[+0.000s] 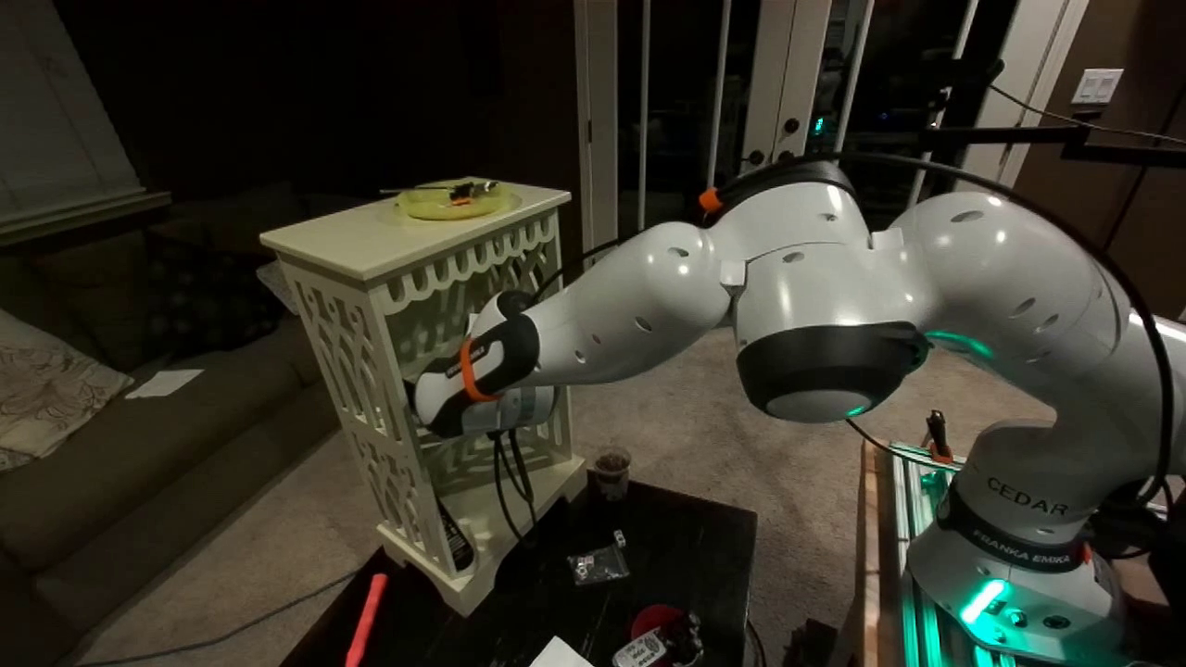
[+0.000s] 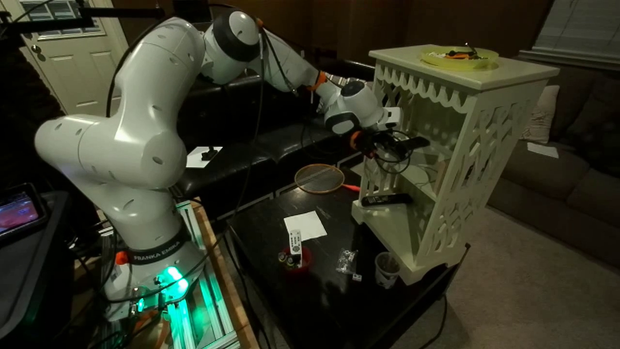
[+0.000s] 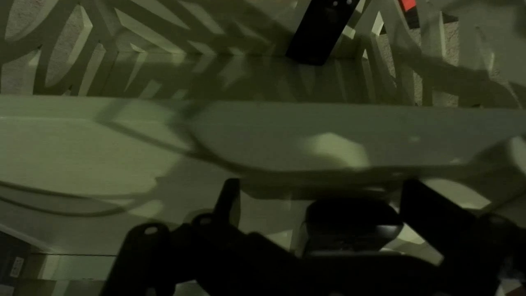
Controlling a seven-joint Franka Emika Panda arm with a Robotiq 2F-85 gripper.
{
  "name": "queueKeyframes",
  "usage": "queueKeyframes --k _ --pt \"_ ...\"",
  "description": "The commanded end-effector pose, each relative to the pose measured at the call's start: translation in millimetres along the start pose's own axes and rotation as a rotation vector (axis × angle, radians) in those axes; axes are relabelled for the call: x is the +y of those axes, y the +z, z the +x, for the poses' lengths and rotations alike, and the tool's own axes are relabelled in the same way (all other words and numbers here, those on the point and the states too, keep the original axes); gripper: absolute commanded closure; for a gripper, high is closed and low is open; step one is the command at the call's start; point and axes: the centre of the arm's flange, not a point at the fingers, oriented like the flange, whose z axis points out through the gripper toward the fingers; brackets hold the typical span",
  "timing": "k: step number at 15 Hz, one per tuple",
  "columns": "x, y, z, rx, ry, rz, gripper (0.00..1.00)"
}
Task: Move the remote to the surface above the top shelf
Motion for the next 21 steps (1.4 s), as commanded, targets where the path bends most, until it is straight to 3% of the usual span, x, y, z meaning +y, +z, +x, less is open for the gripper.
queueKeyframes --k 1,4,6,11,16,21 --pt "-20.2 30.9 9.0 -0.004 0.017 -0.014 0.0" --pt "-20.1 38.7 11.4 -0.016 0.066 -0.007 0.0" --pt "-19.7 41.5 11.0 -0.027 0.078 0.005 0.27" --pt "-10.3 37.6 10.5 -0.084 0.087 0.044 0.63" --pt "26.3 12.0 5.9 -0.147 0.099 0.07 0.95" --pt "62.6 -12.0 -1.7 -0.244 0.143 0.161 1.0"
